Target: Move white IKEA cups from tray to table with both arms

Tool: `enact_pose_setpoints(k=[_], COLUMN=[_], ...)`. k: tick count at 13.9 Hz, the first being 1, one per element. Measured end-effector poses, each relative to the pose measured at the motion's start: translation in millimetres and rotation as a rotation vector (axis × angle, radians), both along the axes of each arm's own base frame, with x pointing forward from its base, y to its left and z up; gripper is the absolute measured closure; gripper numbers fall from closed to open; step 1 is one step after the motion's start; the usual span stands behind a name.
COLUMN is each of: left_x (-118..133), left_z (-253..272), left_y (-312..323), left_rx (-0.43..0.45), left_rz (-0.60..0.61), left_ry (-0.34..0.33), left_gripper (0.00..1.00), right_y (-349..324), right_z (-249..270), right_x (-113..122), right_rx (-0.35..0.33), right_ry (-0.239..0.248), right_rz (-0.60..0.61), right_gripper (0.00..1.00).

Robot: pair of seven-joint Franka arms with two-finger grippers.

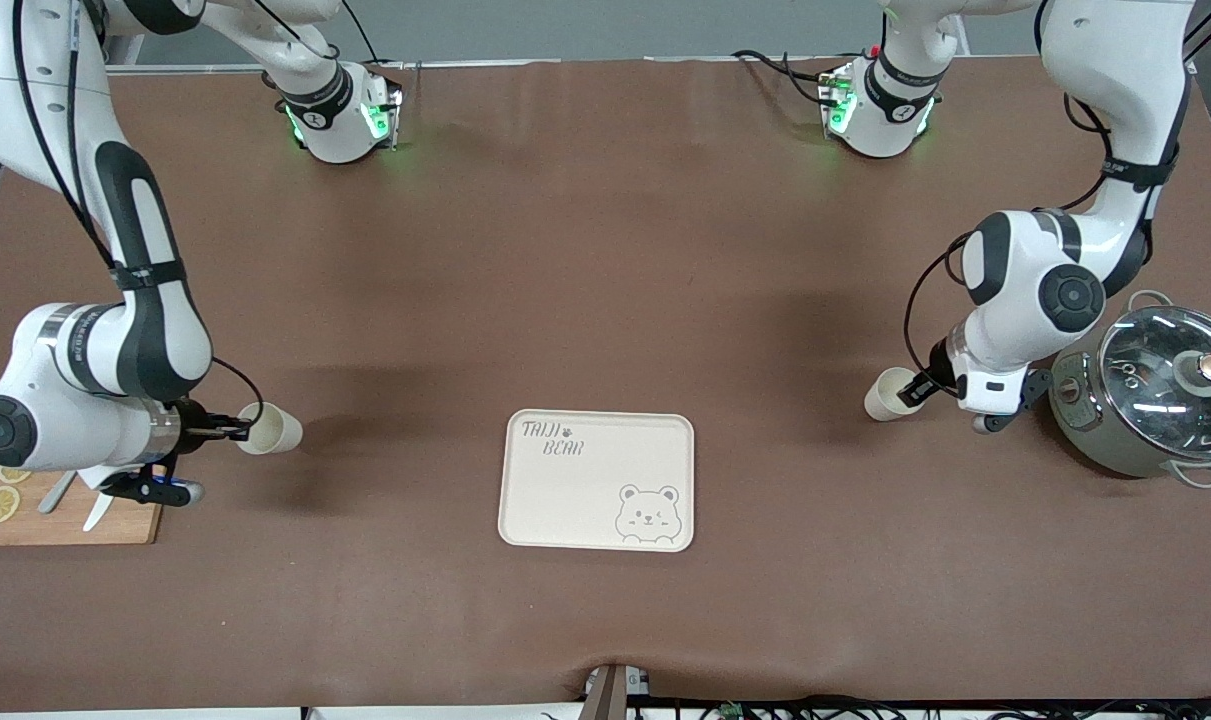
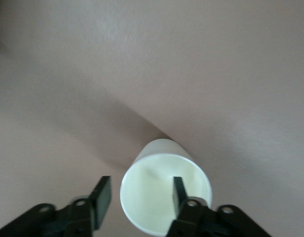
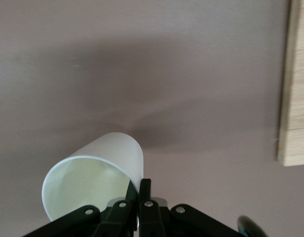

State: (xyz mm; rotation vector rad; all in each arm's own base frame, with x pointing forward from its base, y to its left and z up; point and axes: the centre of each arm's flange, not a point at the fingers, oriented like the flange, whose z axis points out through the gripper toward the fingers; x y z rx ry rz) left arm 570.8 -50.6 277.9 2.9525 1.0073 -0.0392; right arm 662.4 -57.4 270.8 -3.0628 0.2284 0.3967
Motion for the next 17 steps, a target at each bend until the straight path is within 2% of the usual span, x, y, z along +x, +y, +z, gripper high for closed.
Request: enact_pose_setpoints(k=[3,4,8,10,12,17], left_x=[14.0,20.2,38.1,39.5,36.7,12.6], left_z=[63.8,87.4,161.8,188.1,212.5,263.1], left_y=[-2.3,-2.7,-3.3,-0.5,0.7,15.8], left_rx=[0.004,0.005,0.007,0.027,0.034,0.037], left_rz=[-0.006,-0.008,-0.015,-0.03,-0.051,-0.178], left_ry=[0.026,0.037,0.056,0.064,0.044,0.026], left_gripper=[0.05,0.0,0.0,0.0,0.0,0.0], right_y=[-22.0,-24.8,-30.7,-37.7,-39.6,-38.8], right_z=[-13.7,-15.9,-24.2,-27.5,-28.4,-28.1], right_x=[-7.5,-8.8,-12.7,-15.3,-16.1,-15.8], right_rx=[0.012,0.013,-0.008,-0.016,-0.018,-0.017], right_ry=[-0.013,-0.014,-0.021,-0.021,-0.02,-0.021], right_rz=[0.027,0.029,0.041,0.039,0.038,0.04], right_gripper=[0.98,0.98,0.98,0.97,0.94,0.44])
